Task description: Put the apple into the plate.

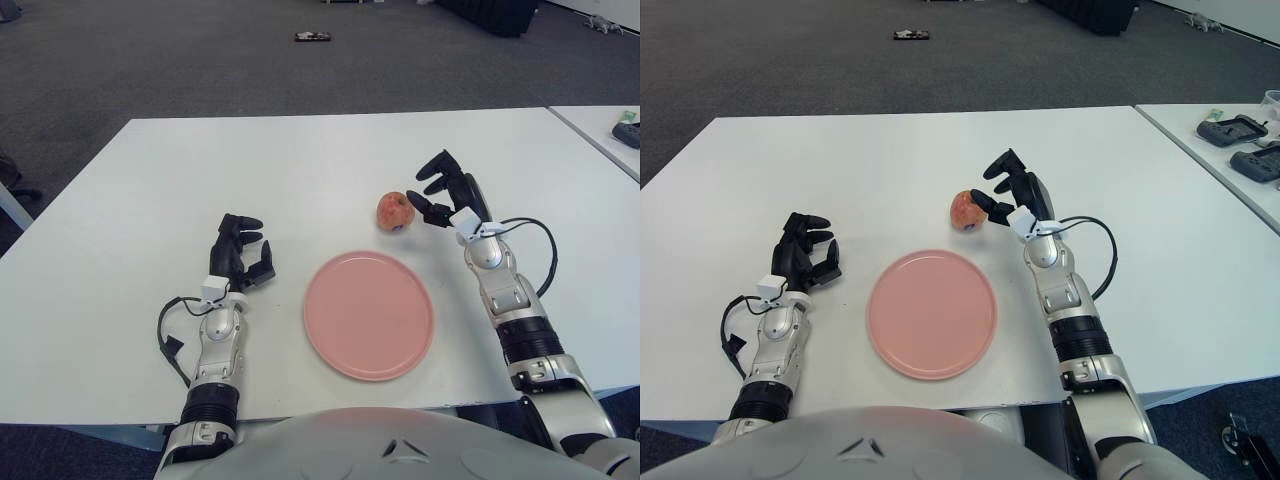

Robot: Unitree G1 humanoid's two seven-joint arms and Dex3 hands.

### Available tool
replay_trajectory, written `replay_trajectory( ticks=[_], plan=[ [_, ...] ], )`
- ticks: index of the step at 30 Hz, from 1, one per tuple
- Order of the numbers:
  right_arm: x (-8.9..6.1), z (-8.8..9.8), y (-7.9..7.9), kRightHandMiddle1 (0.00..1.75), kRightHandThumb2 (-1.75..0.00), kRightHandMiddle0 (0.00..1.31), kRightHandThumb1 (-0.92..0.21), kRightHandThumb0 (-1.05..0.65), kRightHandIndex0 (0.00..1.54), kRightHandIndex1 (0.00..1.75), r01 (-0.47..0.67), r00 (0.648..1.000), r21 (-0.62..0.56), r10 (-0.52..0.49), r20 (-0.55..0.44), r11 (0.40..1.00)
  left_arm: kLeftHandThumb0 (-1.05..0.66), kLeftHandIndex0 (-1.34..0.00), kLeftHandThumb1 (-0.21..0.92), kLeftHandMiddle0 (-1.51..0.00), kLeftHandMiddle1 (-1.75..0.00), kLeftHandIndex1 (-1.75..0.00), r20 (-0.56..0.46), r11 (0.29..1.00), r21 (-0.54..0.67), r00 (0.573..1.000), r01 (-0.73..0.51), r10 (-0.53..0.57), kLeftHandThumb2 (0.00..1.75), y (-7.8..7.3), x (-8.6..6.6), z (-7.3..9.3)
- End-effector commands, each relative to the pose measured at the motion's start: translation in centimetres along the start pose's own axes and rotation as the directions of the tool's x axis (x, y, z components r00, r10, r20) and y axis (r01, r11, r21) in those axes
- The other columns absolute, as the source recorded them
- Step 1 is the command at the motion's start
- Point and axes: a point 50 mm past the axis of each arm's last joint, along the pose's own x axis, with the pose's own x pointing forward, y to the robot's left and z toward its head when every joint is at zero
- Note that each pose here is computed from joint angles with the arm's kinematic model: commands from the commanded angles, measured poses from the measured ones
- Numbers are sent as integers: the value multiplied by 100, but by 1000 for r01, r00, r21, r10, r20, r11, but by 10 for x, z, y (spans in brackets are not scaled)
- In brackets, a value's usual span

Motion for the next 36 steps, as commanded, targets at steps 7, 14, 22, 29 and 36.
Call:
replay_trajectory(
  ticks=[7,14,22,29,36],
  plan=[
    [22,3,13,3,-43,0,-70,-95,0,1,-202,979,-209,203,-17,957,-1,-41,37,-54,-175,-169,-107,1000,13,994,-25,26,125,4,-11,-22],
    [33,2,24,0,-33,0,-67,-103,0,0,-303,952,-338,299,-66,891,-1,-39,37,-54,-175,-171,-104,1000,6,994,-21,22,126,5,-11,-22],
    [47,-3,34,0,-28,0,-56,-95,0,0,-395,918,-391,371,-141,831,-1,-37,39,-52,-175,-173,-109,1000,7,994,-30,30,124,4,-11,-23],
    [56,-13,47,0,-61,0,-33,-86,0,0,-446,895,-421,380,-235,790,-1,-35,41,-51,-175,-174,-120,999,9,992,-36,36,122,5,-11,-23],
    [51,-27,55,0,-71,0,-26,-89,0,0,-457,887,-413,372,-273,788,-1,-34,41,-52,-175,-174,-118,999,15,992,-39,40,123,5,-12,-23]
  ],
)
